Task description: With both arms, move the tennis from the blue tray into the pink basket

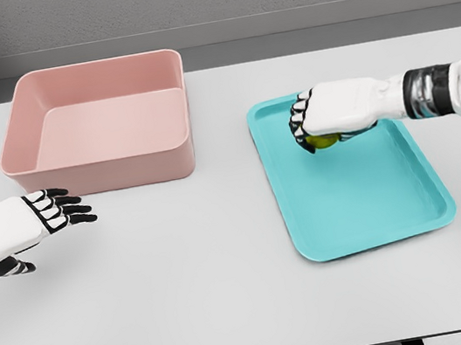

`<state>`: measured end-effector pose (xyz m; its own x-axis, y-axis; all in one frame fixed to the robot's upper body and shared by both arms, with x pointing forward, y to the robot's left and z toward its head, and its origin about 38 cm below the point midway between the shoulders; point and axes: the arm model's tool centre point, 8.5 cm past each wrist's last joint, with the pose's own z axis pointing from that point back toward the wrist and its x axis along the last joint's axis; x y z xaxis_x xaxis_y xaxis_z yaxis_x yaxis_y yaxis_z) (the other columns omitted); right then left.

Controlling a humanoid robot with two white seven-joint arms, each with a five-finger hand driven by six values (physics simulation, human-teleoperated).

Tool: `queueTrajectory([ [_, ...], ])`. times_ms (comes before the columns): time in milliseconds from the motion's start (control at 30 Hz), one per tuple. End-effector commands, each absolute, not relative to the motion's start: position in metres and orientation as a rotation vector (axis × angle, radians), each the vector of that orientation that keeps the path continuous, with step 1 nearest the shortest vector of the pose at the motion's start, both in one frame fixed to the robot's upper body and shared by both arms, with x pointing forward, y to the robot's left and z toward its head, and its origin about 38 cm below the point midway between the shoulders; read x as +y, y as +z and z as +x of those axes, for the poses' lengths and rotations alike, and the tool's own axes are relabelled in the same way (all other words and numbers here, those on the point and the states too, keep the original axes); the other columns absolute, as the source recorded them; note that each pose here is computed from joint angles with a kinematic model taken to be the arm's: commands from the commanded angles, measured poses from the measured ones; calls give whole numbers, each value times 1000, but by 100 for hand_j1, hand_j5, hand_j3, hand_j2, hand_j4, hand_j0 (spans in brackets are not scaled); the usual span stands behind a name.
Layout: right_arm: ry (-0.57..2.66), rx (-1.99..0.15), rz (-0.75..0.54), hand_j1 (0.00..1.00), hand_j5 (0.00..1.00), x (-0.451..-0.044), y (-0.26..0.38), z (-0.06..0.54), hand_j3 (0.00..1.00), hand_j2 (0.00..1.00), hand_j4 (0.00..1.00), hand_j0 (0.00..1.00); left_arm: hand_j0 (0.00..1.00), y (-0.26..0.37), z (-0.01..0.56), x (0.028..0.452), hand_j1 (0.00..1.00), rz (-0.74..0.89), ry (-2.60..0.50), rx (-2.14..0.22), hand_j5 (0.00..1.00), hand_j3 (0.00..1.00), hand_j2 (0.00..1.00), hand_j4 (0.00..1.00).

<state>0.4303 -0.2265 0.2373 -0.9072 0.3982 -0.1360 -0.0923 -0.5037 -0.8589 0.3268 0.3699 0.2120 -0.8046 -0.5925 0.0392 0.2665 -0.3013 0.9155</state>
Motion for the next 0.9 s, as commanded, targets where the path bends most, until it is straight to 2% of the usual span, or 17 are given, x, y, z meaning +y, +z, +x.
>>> queueTrajectory([
  [0, 2485, -1421, -453, 36, 36, -213, 243, 421, 36, 36, 36, 36, 100, 213, 327, 370, 100, 418, -2126, -1417, 100, 100, 100, 100],
  [567, 2499, -1600, -256, 36, 36, -125, 218, 413, 36, 36, 36, 36, 100, 212, 327, 370, 100, 418, -2130, -1413, 100, 100, 100, 100],
  [800, 2571, -1659, -80, 36, 36, -62, 194, 390, 36, 36, 36, 36, 100, 212, 326, 370, 100, 417, -2132, -1411, 100, 100, 100, 100],
  [867, 2570, -1660, -61, 36, 36, -56, 191, 389, 36, 36, 36, 36, 100, 212, 327, 371, 100, 420, -2133, -1410, 100, 100, 100, 100],
])
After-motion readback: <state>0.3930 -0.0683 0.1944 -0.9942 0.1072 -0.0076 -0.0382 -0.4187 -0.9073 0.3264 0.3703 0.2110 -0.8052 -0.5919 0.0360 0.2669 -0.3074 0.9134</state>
